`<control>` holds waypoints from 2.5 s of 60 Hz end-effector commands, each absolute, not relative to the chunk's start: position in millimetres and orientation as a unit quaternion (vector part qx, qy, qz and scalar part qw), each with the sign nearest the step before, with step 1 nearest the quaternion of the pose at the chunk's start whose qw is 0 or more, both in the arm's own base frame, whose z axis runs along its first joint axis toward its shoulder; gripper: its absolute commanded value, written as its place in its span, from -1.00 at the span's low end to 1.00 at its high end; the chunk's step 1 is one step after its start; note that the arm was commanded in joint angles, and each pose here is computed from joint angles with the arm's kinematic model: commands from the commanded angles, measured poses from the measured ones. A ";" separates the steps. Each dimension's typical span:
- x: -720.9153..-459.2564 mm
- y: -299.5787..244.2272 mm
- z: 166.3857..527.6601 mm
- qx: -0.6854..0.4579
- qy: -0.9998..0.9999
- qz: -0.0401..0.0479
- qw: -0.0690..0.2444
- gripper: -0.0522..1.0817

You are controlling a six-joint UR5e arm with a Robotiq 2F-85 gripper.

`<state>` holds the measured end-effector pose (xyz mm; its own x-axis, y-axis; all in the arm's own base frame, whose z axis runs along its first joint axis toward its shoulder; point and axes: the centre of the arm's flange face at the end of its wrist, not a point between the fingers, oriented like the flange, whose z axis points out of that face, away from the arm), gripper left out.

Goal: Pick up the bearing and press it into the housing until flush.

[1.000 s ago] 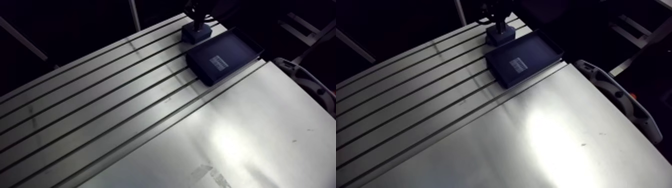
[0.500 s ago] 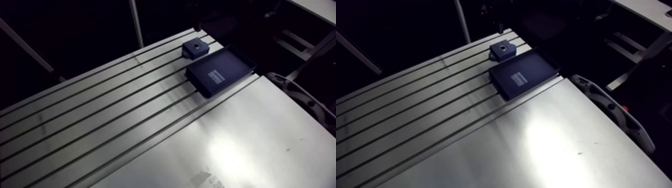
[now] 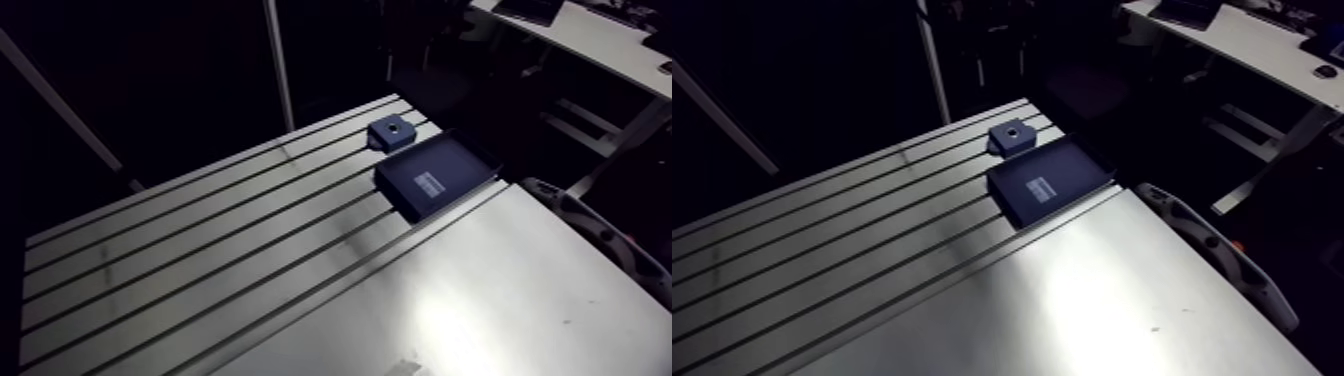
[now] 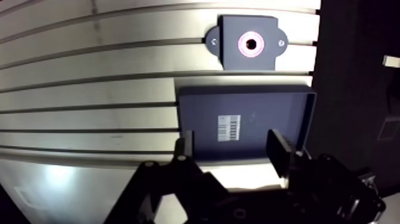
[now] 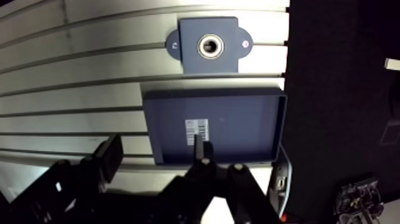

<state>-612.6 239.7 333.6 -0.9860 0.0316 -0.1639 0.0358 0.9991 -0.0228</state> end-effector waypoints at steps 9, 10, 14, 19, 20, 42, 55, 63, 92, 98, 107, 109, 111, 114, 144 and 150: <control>-597.8 170.3 446.8 0.024 0.998 0.020 0.060 -0.90; -599.7 160.6 452.3 0.026 0.998 0.025 0.055 -0.90; -605.6 133.9 458.6 0.027 0.998 0.029 0.046 -0.90; -612.1 98.7 472.5 0.035 0.998 0.043 0.013 -0.90; -614.2 87.8 474.3 0.033 0.998 0.046 0.004 -0.90; -598.0 38.2 493.5 0.024 0.999 0.041 -0.019 -0.90; -575.5 33.9 482.4 0.047 0.998 0.035 -0.006 -0.90; -548.2 30.9 488.7 0.052 0.998 0.034 -0.005 -0.90; -513.6 19.2 483.9 0.080 0.996 0.028 0.005 -0.90; -508.6 14.3 492.3 0.079 0.997 0.025 -0.006 -0.90; -507.3 12.6 505.9 0.080 0.996 0.029 -0.022 -0.90; -508.0 12.5 506.9 0.080 0.996 0.028 -0.023 -0.90; -508.3 11.9 507.9 0.080 0.996 0.028 -0.025 -0.90; -509.0 12.1 508.2 0.080 0.996 0.029 -0.026 -0.90; -511.8 10.0 500.5 0.082 0.996 0.014 -0.021 -0.90; -511.7 9.2 499.9 0.081 0.996 0.014 -0.020 -0.90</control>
<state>-511.5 10.5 501.2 -0.9862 0.1596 0.0449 0.1612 0.9863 0.0350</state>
